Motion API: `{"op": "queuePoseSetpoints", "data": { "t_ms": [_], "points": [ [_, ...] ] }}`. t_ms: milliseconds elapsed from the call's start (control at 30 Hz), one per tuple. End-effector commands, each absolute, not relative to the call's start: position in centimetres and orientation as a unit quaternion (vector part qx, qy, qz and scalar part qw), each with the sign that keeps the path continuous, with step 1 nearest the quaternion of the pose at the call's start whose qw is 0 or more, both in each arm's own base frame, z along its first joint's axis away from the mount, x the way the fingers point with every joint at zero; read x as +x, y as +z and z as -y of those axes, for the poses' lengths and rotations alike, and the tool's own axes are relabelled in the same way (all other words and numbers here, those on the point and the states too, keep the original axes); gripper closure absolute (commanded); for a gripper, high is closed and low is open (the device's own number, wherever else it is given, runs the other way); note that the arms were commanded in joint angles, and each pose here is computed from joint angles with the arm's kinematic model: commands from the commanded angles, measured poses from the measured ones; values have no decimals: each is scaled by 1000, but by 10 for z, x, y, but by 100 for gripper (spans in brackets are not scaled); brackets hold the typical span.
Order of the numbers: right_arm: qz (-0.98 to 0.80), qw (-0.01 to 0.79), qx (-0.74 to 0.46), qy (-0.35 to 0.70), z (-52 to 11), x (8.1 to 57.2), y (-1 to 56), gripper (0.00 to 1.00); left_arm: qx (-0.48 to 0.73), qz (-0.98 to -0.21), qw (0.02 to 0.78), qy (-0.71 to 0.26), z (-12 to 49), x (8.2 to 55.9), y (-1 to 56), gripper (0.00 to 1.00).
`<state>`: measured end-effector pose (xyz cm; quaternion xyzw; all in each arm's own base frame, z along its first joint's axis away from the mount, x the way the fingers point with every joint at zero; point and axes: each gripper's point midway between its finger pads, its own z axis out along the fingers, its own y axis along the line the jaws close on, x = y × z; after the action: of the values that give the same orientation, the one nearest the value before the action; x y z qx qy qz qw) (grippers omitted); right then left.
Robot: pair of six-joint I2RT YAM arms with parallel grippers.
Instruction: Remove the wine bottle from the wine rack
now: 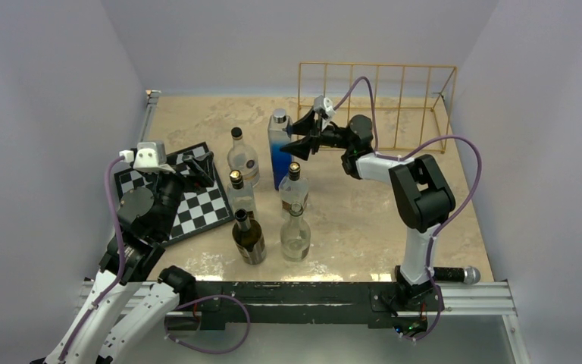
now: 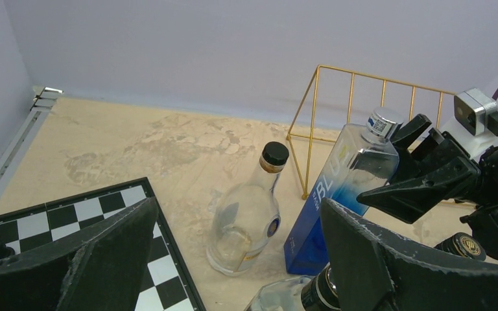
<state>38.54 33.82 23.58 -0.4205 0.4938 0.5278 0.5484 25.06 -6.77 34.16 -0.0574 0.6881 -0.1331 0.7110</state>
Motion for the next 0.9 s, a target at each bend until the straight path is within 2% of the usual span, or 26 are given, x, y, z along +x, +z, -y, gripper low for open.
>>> {"op": "queuePoseSetpoints", "data": {
  "t_ms": [0, 67, 233, 333, 867],
  "points": [
    [-390, 636, -450, 492, -332, 377, 297, 100, -52, -673, 724, -143, 71, 252, 354, 1],
    [-391, 635, -449, 492, -332, 376, 295, 98, -52, -674, 723, -143, 72, 252, 354, 1],
    [-392, 636, -449, 490, -330, 375, 293, 73, -51, -675, 722, -142, 72, 253, 353, 1],
    [-393, 637, -447, 490, -330, 374, 293, 63, -52, -675, 722, -142, 72, 253, 353, 1],
    [-391, 656, -442, 470, -320, 371, 309, 26, -51, -676, 721, -143, 73, 253, 352, 1]
  ]
}}
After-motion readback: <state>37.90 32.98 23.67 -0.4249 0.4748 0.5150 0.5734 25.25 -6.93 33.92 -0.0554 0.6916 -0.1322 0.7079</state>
